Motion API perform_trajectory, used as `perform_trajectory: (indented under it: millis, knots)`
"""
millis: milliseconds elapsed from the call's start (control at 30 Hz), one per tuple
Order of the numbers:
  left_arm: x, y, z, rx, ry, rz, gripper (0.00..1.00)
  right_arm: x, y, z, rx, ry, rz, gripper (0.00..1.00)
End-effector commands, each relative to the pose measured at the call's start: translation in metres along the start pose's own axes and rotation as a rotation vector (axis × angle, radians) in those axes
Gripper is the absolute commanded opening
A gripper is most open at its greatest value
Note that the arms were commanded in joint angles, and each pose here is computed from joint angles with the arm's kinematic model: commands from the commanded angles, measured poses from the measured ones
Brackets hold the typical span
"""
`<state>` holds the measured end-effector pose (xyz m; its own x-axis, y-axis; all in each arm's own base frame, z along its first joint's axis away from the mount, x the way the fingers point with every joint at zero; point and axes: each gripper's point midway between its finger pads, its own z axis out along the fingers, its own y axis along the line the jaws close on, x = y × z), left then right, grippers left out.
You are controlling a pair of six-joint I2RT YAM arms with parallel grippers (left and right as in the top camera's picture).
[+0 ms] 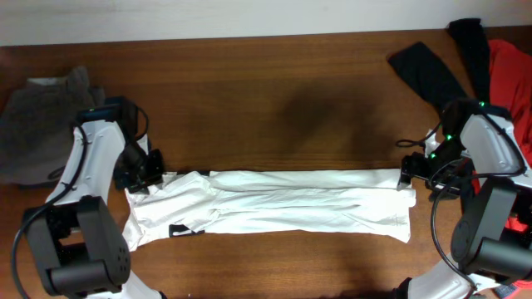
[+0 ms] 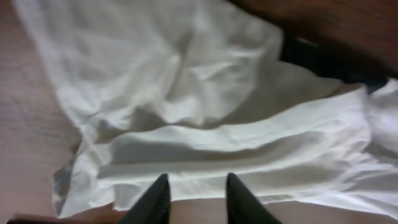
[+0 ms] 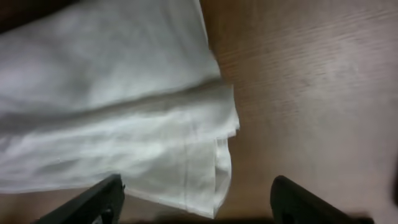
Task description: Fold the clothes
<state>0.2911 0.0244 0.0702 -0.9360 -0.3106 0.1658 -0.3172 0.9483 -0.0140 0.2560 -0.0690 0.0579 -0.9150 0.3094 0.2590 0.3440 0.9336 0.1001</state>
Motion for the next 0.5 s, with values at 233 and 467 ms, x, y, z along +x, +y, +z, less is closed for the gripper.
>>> perform_trajectory:
  millis: [233, 467]
  knots:
    - [0.000, -0.022, 0.005, 0.004, -0.045, 0.074, 0.32, -0.002, -0.006, 0.020, -0.214, -0.056, 0.053, 0.80]
    - [0.009, -0.013, 0.031, -0.035, -0.020, 0.065, 0.32, -0.001, -0.003, 0.021, -0.233, -0.052, 0.054, 0.83]
